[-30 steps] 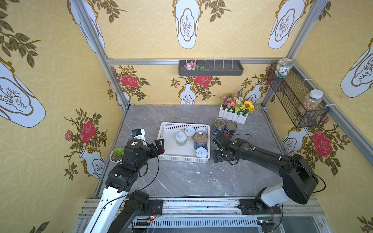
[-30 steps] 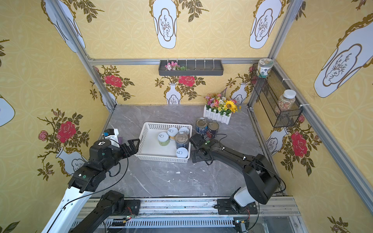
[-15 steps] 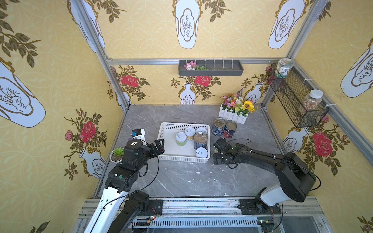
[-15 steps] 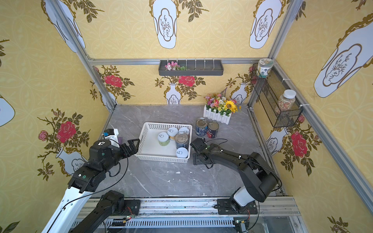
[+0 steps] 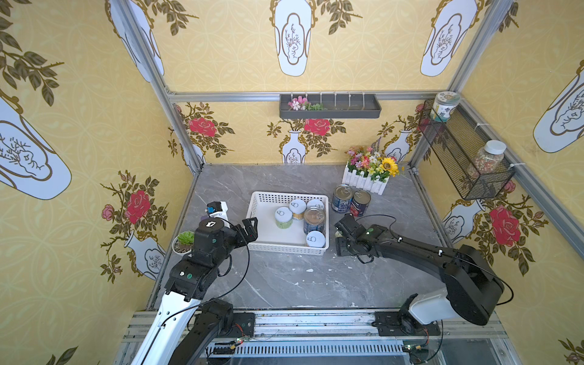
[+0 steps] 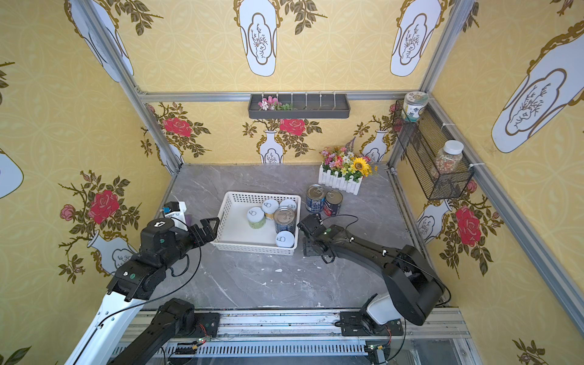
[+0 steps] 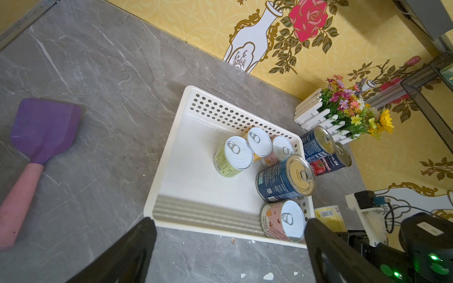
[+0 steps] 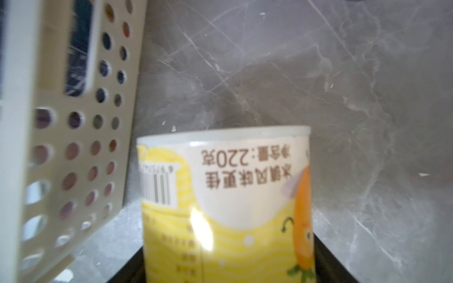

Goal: Put the canned food in the basket
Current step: Pick up the canned food from the center of the board.

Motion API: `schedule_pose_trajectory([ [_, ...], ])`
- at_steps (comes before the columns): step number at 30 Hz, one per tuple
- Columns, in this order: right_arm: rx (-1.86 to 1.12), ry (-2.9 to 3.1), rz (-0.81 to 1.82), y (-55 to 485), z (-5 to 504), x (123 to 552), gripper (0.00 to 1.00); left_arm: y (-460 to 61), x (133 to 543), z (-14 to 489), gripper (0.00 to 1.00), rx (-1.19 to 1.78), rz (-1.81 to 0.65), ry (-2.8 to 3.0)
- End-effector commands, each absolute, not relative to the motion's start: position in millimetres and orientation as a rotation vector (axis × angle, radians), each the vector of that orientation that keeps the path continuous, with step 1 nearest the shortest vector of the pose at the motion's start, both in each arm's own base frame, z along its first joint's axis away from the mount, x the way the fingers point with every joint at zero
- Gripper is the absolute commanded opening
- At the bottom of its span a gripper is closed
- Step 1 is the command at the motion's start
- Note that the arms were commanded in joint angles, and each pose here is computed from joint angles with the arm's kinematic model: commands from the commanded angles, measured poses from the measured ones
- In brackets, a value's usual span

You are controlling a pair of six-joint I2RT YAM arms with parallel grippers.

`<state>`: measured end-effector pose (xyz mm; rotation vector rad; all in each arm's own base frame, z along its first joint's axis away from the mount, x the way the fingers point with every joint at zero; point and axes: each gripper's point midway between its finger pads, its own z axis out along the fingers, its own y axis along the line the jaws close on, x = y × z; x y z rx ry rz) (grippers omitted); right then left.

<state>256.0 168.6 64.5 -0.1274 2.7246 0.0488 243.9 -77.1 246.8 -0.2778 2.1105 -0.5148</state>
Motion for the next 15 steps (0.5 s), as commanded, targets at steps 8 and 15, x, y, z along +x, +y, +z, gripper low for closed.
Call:
schedule_pose_trajectory([
  [8,-0.278,2.568,0.128,217.0,170.4,252.5,0.62,-85.5,245.9,254.1,1.0,-0.199,-0.536,2.106],
  [15,-0.655,2.663,0.441,328.1,193.8,242.6,0.57,-72.9,254.9,270.9,1.0,-0.411,-0.517,2.143],
])
